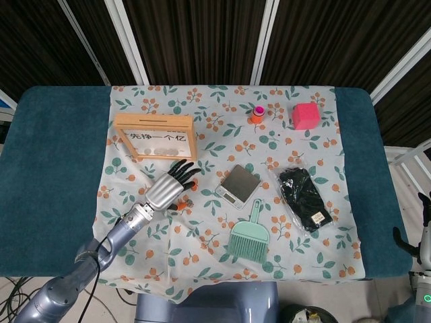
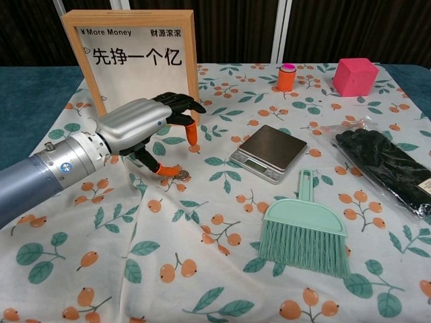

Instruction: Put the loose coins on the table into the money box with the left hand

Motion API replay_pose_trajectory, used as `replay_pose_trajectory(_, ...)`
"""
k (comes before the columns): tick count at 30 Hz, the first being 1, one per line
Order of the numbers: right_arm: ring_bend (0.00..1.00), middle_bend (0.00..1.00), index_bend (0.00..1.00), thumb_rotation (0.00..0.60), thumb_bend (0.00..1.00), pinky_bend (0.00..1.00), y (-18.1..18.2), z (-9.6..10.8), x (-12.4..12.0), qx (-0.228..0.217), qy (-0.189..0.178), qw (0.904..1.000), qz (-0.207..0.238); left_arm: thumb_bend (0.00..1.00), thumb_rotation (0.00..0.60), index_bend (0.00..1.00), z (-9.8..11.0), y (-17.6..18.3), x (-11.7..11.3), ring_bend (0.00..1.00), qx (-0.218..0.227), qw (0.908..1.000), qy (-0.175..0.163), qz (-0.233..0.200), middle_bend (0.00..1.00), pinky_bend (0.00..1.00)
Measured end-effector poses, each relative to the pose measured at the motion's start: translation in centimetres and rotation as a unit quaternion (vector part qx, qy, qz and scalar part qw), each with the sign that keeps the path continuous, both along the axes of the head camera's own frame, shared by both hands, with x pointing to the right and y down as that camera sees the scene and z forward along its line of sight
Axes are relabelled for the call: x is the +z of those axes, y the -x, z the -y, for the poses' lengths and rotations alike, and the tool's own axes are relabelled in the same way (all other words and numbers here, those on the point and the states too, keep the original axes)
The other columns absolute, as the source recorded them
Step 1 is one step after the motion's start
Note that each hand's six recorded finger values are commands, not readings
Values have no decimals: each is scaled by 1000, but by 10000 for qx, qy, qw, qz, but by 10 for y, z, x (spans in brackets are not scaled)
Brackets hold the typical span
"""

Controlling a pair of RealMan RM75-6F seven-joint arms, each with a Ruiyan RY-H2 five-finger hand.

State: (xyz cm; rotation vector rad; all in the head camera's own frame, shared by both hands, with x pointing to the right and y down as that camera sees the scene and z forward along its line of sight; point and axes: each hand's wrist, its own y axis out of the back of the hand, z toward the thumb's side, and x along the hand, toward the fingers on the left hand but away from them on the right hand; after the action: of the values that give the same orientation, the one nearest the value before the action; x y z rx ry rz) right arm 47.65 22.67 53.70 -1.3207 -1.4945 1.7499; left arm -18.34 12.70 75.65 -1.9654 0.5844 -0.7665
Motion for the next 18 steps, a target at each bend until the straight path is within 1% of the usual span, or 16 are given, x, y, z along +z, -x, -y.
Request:
replay_pose_trajectory(5, 50, 28, 141, 600, 395, 0, 0, 0, 0, -10, 2, 10000, -6, 136, 600, 451, -2, 5, 3, 0, 22, 9999, -49, 148, 107, 0)
replay_pose_trajectory(11, 50, 28, 141, 600, 394, 0, -1, 0, -2, -7, -28, 10000, -25, 136, 600, 452, -5, 7, 8, 0, -3, 9998, 50, 206, 106, 0)
replay_pose_trajectory(18, 50, 28, 141, 600, 394, 0, 0, 0, -2, -10, -36, 10000, -16, 135, 600, 451, -9, 13, 11, 0, 38, 9996, 82, 285, 106, 0)
